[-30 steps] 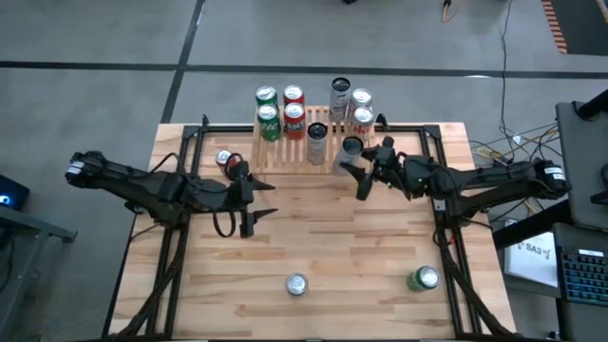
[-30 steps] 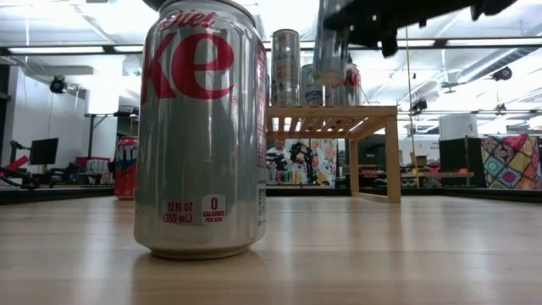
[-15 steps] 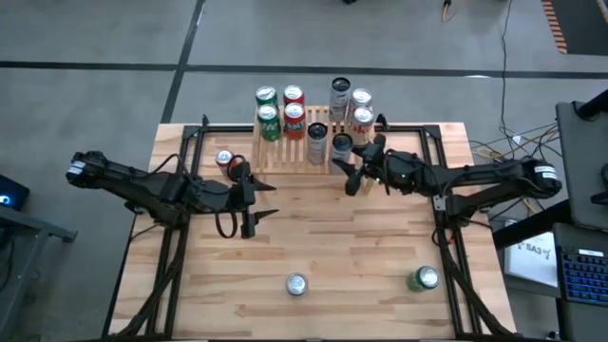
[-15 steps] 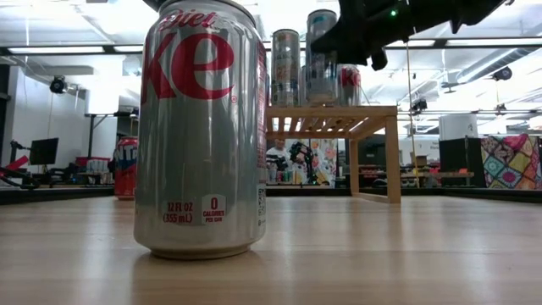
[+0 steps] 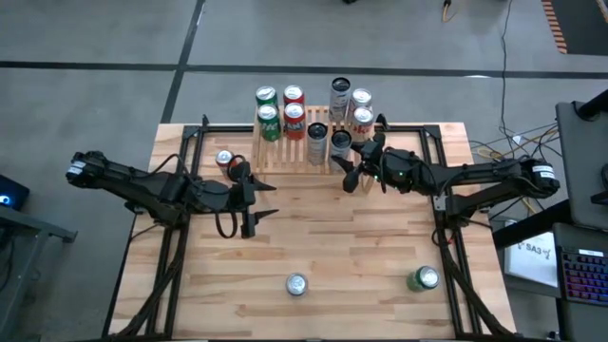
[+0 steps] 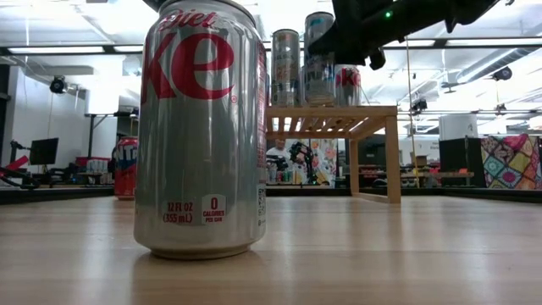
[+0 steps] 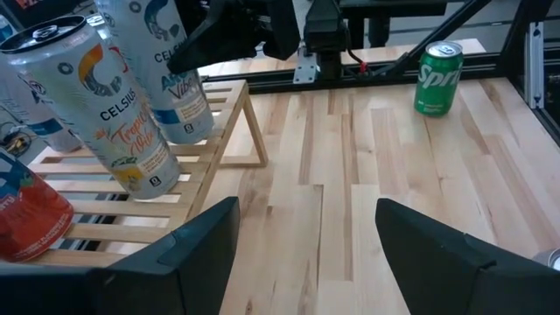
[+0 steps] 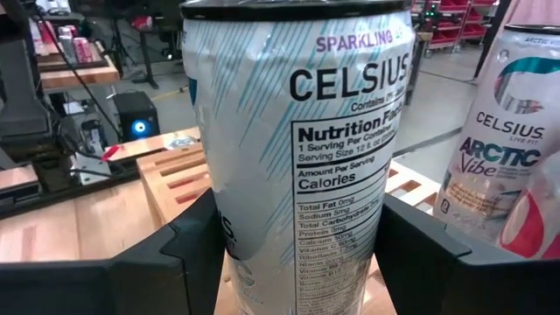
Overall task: Place canned beverage on shelf
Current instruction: Put the white blue soda can aligned with other white blue soda can on the shelf
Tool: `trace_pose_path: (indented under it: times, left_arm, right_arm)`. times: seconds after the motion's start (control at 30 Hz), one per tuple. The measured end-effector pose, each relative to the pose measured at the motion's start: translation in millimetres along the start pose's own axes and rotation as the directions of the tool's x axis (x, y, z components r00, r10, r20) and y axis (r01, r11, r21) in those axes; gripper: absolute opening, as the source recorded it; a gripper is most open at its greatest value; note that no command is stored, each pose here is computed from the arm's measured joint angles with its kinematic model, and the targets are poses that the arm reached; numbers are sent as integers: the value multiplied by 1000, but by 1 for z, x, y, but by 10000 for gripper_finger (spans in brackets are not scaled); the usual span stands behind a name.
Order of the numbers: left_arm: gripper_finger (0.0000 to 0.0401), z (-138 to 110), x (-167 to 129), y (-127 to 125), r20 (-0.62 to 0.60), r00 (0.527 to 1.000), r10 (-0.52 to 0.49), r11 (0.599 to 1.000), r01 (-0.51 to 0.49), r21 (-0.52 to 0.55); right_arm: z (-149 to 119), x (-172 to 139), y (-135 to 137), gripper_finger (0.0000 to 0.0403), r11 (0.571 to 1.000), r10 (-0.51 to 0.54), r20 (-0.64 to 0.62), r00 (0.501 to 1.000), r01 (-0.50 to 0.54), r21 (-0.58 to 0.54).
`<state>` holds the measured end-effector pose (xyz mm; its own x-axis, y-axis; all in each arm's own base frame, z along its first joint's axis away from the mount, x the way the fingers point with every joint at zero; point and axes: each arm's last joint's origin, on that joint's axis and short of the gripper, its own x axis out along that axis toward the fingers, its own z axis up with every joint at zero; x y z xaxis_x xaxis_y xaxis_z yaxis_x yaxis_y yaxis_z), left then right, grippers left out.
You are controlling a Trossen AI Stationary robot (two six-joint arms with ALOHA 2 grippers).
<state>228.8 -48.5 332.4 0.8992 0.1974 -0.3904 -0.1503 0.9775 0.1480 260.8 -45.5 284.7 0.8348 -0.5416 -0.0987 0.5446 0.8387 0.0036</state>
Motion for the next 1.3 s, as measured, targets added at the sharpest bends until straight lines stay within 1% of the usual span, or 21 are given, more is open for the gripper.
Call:
trace_pose_path:
  times: [0.27,0.43,0.57,0.83,0.93,1.03,1.17,1.3]
  left_arm:
    - [253,1,0,0,5,1000,2,1000,-2,14]
    - [253,1,3,-1,8,1000,2,1000,-2,25]
    - [253,-7,12,-7,5,1000,-7,1000,7,26]
    - [253,-31,25,-15,94,995,-30,1000,30,-3]
    - [253,-34,25,-16,160,986,-51,998,56,-26]
    - [253,-38,25,-17,212,974,-79,996,86,-23]
    - [253,-39,20,-18,278,957,-87,995,99,-29]
    - [253,-43,16,-19,297,950,-97,994,106,-15]
  right_arm:
    - [-2,0,-1,226,1000,-4,-17,1000,4,-9]
    - [-6,0,-2,226,999,-45,-51,998,45,4]
    - [-6,0,-2,227,998,-60,-54,997,60,4]
    - [-7,0,-3,227,998,-60,-62,996,61,11]
    - [-7,0,-3,227,998,-60,-64,996,61,16]
    - [-7,0,-3,228,998,-60,-65,996,62,17]
    - [-7,0,-3,236,998,-60,-66,996,61,17]
    - [-7,0,-3,248,998,-60,-68,996,61,16]
